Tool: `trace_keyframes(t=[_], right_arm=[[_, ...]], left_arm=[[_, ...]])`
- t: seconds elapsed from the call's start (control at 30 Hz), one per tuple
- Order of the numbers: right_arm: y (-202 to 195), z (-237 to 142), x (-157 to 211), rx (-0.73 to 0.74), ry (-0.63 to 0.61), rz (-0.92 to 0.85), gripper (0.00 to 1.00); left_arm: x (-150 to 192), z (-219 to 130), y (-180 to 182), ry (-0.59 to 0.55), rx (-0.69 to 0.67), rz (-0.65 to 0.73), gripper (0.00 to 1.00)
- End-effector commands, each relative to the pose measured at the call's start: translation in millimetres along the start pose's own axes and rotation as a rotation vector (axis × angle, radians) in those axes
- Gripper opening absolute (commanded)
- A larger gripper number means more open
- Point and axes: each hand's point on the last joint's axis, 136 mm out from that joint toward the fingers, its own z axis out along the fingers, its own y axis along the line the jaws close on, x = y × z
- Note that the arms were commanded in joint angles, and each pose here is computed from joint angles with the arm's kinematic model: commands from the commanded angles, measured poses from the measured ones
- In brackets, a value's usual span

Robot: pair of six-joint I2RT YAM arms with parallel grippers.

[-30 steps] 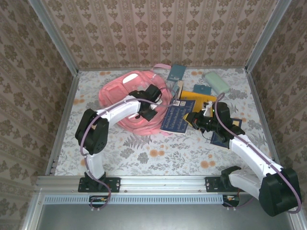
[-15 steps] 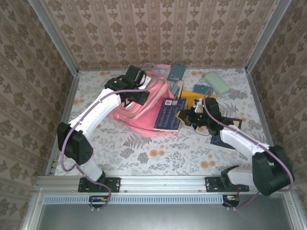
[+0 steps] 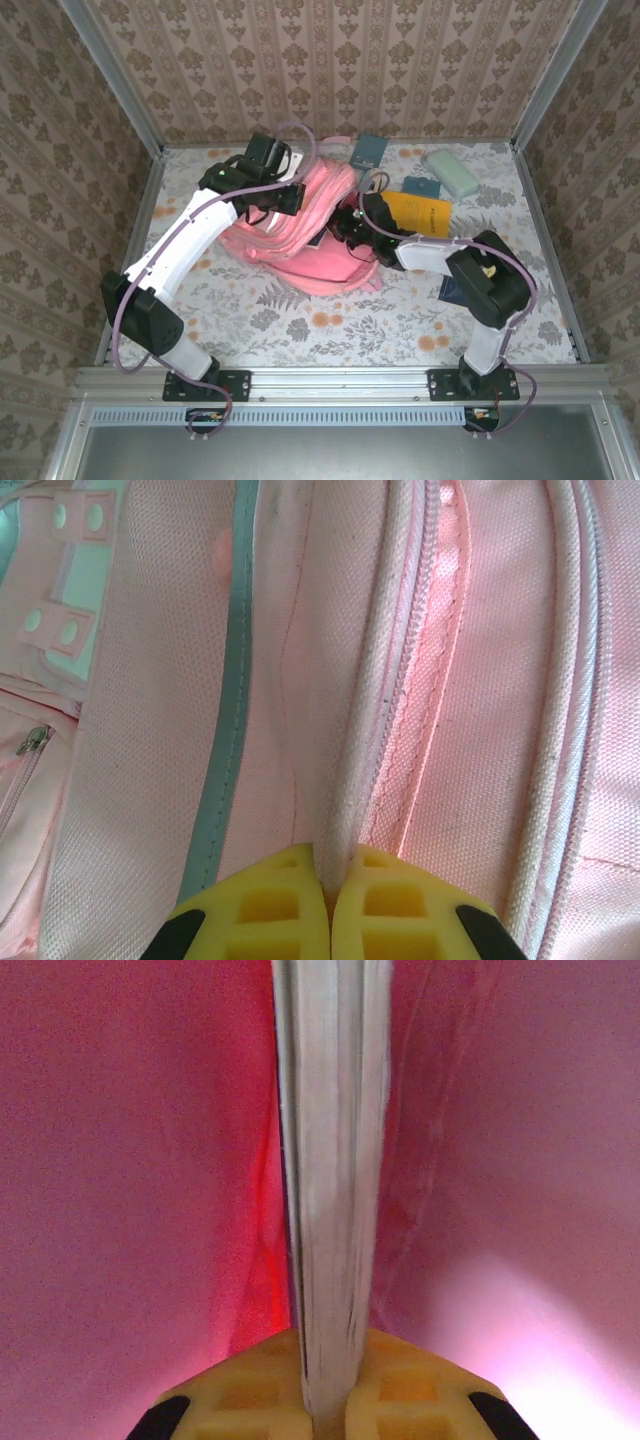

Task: Pack the student bag
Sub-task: Place the book in the student bag.

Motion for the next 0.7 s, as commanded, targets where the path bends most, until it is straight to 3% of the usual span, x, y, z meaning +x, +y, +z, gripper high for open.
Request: trace_keyframes(t=[0.0,0.17,0.3,0.43,0.67], right_arm=[[44.5,19.2,-24.4,-0.124,-0.161,0.058,0.0],[37.0,66.9,-20.6,-0.088,-0.156,0.088,0.03],[31.9,87.0,-10.4,-0.059,-0.098,0.083,0.37],[27.6,74.0,-6.4,-0.038,-0.079,0.056,0.58],[15.0,34.0,11.9,0.042,0.02,-0.028,0.66]], left_arm=[[-31.1,-26.8,-13.8,-0.146,0.07,-0.031,0.0],[-25.3,-27.7,-10.0,-0.144,0.056,-0.039,0.0],[-19.8,-26.8,-1.2,-0.136,0.028,-0.045,0.0],[-11.3,-23.6,18.0,-0.12,-0.037,-0.064,0.0],[6.0,-23.9,61.9,-0.09,-0.2,-0.094,0.0]])
